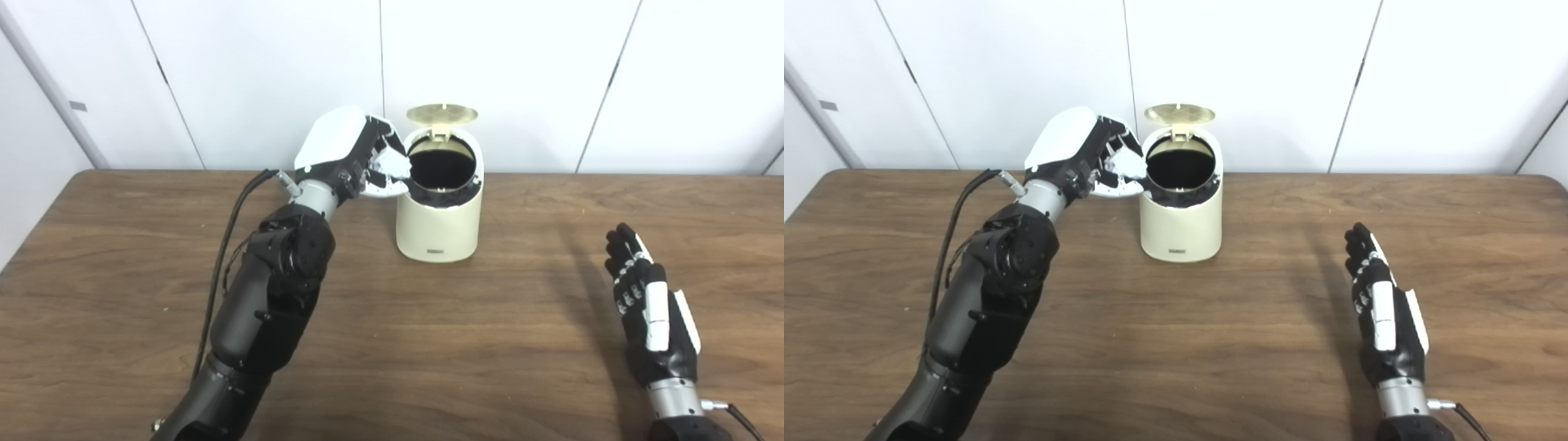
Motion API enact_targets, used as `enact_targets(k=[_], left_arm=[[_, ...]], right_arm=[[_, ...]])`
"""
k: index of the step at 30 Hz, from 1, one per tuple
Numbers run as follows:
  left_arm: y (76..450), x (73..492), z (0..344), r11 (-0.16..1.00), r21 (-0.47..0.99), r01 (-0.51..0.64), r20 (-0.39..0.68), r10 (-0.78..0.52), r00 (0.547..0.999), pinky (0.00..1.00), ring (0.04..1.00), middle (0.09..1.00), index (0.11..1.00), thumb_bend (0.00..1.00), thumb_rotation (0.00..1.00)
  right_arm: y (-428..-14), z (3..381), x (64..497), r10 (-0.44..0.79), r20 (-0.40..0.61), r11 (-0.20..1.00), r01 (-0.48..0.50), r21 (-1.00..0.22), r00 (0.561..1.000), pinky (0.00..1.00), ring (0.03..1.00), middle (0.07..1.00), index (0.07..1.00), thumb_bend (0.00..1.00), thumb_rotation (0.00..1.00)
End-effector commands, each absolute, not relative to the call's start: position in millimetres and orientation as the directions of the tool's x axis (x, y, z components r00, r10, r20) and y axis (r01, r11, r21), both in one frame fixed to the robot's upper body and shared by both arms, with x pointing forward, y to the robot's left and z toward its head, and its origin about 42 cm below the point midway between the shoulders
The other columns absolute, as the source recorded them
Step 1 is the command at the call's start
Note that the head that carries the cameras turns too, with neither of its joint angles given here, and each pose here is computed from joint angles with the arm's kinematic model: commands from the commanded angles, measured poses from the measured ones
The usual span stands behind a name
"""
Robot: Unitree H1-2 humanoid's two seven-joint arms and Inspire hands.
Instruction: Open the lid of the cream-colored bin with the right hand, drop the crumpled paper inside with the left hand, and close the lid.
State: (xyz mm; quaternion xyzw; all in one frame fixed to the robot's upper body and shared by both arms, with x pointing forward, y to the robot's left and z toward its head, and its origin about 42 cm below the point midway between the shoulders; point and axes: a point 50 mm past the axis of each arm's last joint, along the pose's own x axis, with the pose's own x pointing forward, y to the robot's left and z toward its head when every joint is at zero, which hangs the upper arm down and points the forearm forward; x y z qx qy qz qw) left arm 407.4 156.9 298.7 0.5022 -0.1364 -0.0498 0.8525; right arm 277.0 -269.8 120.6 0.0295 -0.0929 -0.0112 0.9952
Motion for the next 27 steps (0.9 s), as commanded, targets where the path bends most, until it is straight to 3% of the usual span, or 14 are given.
enact_targets(k=[1, 27], left_arm=[[149, 413, 327, 0.498, 0.856, -0.138, 0.281, -0.224, 0.933, 0.31, 0.386, 0.49, 0.504, 0.47, 0.0], [123, 423, 326, 0.556, 0.823, -0.117, 0.283, -0.222, 0.933, 0.3, 0.394, 0.503, 0.516, 0.47, 0.0]], right_arm=[[-259, 84, 263, -0.047, 0.079, 0.994, 0.038, 0.103, 0.996, 0.99, 0.971, 0.939, 0.929, 0.57, 0.99], [-257, 83, 264, -0.058, 0.075, 0.992, 0.049, 0.117, 0.995, 0.95, 0.956, 0.918, 0.916, 0.55, 0.96]])
